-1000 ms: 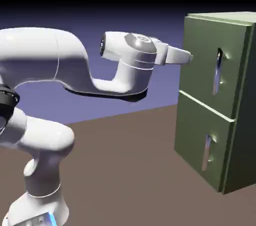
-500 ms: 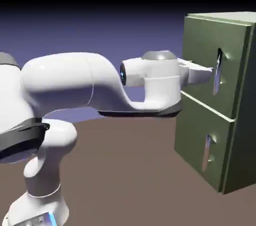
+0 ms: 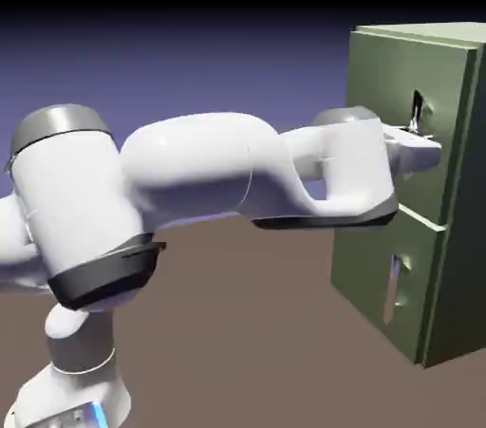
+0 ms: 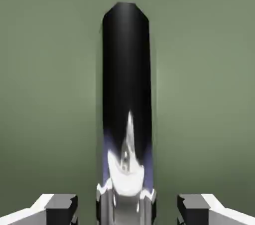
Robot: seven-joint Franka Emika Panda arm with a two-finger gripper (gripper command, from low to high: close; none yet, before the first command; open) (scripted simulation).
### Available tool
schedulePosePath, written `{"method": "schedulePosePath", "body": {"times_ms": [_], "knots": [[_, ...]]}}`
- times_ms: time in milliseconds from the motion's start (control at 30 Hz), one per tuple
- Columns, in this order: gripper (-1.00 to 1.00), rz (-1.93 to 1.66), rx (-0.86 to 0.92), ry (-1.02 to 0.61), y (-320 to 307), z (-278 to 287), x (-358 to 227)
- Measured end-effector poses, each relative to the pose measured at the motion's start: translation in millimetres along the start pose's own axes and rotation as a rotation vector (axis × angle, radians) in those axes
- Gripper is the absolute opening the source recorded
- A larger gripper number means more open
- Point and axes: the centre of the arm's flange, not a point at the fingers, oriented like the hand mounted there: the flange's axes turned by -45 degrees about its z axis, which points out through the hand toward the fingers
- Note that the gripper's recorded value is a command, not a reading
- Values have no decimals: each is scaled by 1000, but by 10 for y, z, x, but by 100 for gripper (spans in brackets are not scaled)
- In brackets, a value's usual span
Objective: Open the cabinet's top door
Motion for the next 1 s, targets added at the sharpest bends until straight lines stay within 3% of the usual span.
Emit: {"method": "schedulePosePath", "body": {"times_ms": [533,1000], "knots": [[-100,1,-355,0,-671,-829,2],[-100,-1,-572,-1,-1211,-1202,3]]}}
